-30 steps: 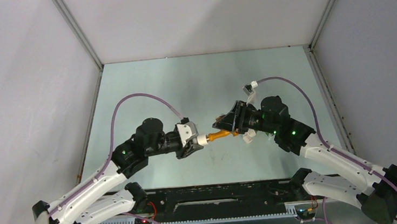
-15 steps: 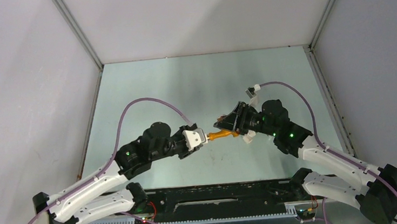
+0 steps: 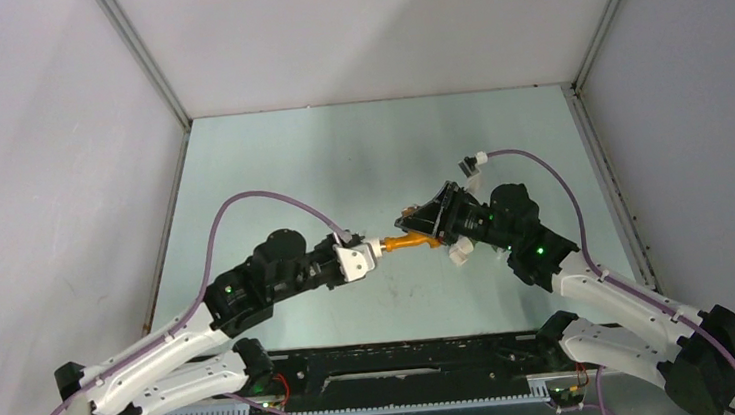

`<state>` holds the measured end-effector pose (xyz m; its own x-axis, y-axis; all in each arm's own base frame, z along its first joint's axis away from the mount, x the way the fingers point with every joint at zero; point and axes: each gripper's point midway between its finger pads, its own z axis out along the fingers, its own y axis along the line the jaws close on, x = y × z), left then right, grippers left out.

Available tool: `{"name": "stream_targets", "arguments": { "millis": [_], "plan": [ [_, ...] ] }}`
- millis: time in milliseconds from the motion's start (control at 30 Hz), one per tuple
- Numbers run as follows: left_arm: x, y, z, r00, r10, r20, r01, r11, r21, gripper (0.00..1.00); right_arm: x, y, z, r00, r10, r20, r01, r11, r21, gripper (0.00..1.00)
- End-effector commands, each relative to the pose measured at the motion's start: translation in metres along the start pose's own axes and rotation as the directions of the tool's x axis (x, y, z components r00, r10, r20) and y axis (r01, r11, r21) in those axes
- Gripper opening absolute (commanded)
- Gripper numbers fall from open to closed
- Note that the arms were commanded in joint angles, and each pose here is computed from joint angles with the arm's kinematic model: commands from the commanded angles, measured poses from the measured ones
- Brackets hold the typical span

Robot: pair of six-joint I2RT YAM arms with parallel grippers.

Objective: Install the water faucets
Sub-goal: Install the water faucet onto the adaptor.

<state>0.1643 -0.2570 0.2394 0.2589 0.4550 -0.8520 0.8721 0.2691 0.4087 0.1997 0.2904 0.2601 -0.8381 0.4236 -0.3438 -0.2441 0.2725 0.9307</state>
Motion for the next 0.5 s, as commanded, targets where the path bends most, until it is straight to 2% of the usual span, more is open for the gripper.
{"name": "stream_targets", "arguments": {
  "millis": [0, 233, 467],
  "plan": [
    [-0.0611, -0.0026, 0.0002, 0.968, 0.120, 0.219, -0.130, 0.991, 0.033, 0.00, -0.0015, 0.0094, 0.0018, 1.000, 0.004, 0.006, -0.004, 0.999, -0.038, 0.00],
    [-0.0603, -0.0057, 0.0042, 0.963, 0.191, 0.191, -0.201, 0.979, 0.033, 0.00, -0.0020, 0.0096, 0.0029, 1.000, 0.011, 0.008, -0.010, 0.999, -0.039, 0.00],
    [-0.0618, -0.0010, 0.0044, 0.943, 0.282, 0.178, -0.281, 0.959, -0.034, 0.00, -0.0025, 0.0135, 0.0024, 1.000, 0.030, 0.000, -0.030, 0.998, -0.056, 0.00]
  ]
}}
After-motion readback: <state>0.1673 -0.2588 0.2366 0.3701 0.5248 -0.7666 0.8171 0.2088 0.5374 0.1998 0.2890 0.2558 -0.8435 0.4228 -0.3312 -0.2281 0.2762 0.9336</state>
